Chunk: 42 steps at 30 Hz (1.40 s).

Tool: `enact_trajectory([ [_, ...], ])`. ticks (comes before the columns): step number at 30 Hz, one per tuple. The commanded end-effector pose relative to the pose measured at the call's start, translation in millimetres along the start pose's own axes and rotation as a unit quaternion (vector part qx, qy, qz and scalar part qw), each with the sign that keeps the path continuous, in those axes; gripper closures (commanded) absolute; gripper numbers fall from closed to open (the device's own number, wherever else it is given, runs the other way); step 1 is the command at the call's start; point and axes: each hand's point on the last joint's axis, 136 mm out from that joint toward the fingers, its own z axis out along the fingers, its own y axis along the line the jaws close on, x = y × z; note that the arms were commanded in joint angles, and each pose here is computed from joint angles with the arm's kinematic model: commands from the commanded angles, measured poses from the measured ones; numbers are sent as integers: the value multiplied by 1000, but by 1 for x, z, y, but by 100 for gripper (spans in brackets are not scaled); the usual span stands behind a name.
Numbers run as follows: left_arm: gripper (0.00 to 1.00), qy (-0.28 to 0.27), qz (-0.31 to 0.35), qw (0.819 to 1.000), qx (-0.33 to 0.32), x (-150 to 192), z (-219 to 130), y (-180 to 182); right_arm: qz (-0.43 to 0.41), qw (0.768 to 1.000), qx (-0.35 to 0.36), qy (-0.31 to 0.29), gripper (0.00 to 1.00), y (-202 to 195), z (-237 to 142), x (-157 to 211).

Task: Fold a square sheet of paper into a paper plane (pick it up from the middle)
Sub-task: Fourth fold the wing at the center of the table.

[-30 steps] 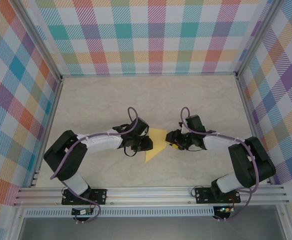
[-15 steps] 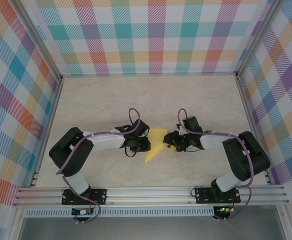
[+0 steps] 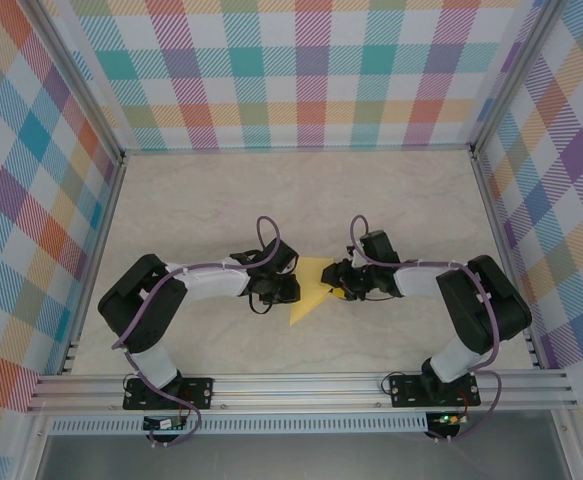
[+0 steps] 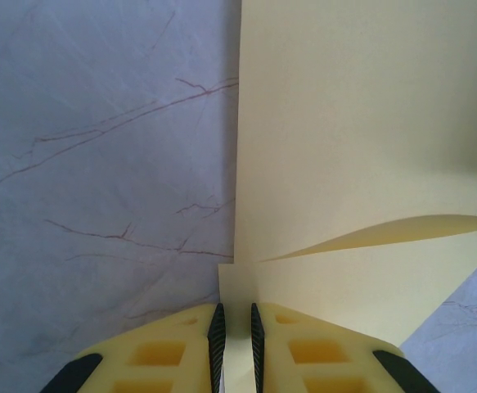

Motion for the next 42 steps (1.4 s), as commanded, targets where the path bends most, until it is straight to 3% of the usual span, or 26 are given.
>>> enact_trajectory([
  [1,80,12,4,1000,-18,5,7,13,-37,999,-25,-2,58,21,3,-11],
  [10,74,-14,20,1000,-2,-5,-14,1,-73,997,-9,32,63,23,20,-21],
  [15,61,-59,31,997,30,-14,-50,-16,-75,996,-9,39,70,25,20,-20],
  [22,48,-122,99,986,-49,8,-82,-17,-75,996,-9,44,70,30,14,-17],
  [28,46,-141,164,971,-104,36,-65,-35,-76,996,-13,46,72,35,12,-17],
  [33,46,-161,219,946,-178,38,-50,-41,-75,996,-15,51,71,37,12,-17],
  [42,46,-177,241,924,-237,39,-33,-38,-69,996,-15,54,71,39,13,-18],
])
